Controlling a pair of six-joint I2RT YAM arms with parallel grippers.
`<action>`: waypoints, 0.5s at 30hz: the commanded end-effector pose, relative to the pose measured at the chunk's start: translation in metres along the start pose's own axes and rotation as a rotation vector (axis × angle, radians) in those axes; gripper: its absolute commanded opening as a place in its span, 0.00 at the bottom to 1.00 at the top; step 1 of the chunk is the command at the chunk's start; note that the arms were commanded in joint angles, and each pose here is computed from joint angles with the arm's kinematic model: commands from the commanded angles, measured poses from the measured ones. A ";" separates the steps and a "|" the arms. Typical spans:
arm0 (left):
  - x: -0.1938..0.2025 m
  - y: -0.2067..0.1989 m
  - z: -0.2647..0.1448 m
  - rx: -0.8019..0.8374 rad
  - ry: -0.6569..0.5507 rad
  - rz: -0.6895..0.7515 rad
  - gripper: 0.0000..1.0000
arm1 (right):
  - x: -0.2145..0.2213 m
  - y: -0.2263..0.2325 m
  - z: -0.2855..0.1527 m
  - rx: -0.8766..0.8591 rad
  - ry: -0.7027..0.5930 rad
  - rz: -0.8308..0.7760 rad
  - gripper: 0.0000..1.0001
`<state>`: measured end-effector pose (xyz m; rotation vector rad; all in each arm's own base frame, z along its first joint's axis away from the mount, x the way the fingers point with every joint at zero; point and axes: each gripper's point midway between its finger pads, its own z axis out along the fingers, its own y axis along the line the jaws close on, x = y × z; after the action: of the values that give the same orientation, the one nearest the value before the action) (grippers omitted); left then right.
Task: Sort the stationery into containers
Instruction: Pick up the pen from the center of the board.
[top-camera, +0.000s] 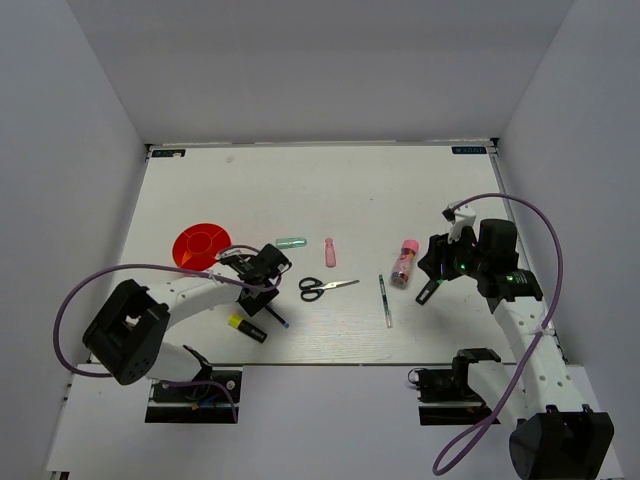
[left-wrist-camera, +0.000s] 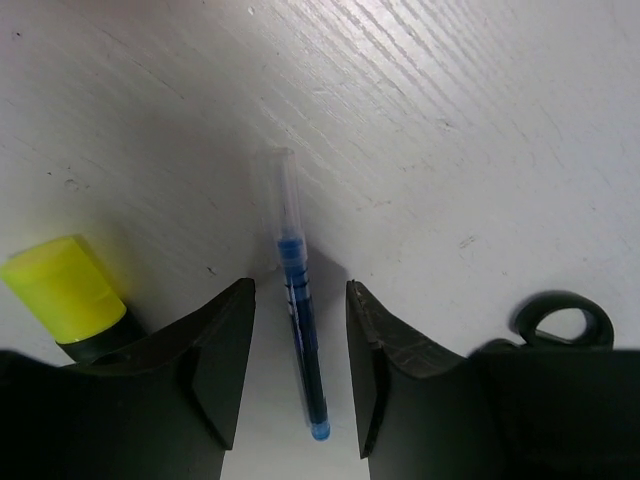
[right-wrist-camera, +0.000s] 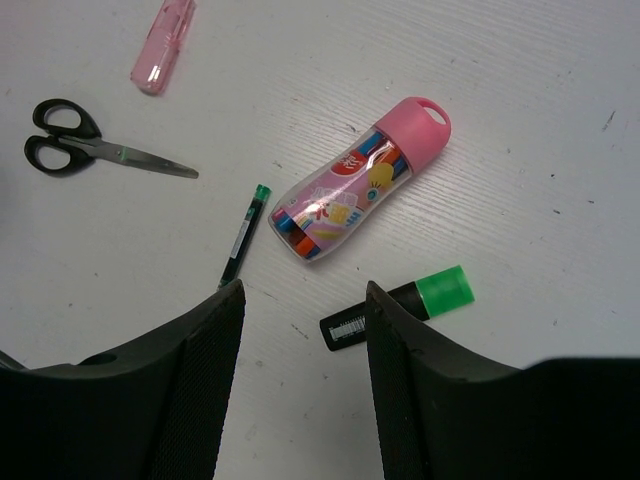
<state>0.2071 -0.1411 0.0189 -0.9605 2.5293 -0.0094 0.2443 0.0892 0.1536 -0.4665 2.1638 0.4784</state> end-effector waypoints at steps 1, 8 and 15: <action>-0.004 -0.011 -0.002 0.004 0.002 -0.040 0.52 | -0.019 0.002 -0.009 0.011 -0.048 -0.020 0.55; 0.000 -0.005 0.004 -0.061 0.022 -0.004 0.47 | -0.019 0.001 -0.009 0.012 -0.047 -0.017 0.55; 0.012 0.006 0.011 -0.126 0.060 0.048 0.44 | -0.022 0.002 -0.012 0.016 -0.061 -0.023 0.55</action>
<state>0.2095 -0.1442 0.0128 -0.9622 2.5890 0.0945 0.2439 0.0886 0.1560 -0.4658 2.1542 0.4712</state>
